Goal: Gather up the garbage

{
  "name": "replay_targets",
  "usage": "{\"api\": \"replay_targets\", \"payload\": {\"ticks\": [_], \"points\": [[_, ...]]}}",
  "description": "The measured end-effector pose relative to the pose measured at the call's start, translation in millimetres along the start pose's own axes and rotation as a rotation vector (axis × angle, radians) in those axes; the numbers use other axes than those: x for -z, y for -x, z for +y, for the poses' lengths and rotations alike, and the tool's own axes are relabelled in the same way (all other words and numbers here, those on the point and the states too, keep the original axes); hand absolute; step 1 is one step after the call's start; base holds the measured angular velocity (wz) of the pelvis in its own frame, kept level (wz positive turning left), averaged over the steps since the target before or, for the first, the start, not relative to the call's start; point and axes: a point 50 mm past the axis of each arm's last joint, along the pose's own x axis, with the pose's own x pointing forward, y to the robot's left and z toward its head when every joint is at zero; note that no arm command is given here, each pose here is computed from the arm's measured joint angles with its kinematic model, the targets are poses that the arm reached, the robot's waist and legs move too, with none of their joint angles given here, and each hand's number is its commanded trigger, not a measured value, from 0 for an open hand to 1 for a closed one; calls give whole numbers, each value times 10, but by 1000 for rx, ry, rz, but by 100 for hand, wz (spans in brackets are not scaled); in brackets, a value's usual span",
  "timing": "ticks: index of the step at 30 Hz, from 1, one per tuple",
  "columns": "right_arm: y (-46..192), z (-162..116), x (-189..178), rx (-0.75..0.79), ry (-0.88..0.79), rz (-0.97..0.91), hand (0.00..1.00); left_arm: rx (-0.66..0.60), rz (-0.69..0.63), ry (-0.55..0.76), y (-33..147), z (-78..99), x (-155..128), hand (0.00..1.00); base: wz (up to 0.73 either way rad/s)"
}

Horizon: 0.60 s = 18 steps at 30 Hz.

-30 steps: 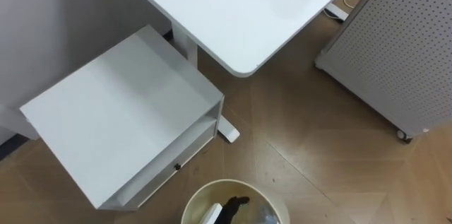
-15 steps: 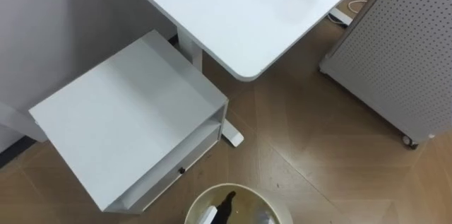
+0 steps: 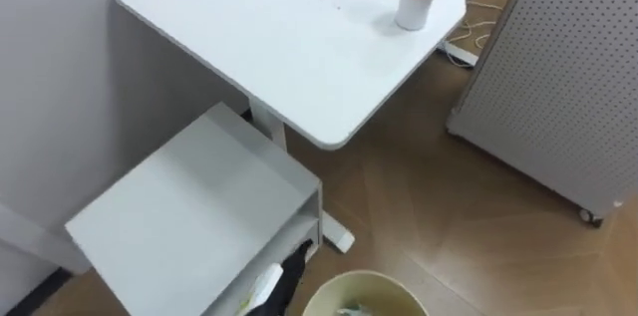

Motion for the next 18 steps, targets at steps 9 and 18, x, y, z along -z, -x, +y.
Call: {"api": "replay_targets", "payload": {"ticks": [9,18], "points": [[84,-211,146,70,16,7,100,-228,-82,37,238,328,-67,0,-25],[146,-235,207,55,66,-6,100,-414,-187,58,313,603,-266,0,-39]]}}
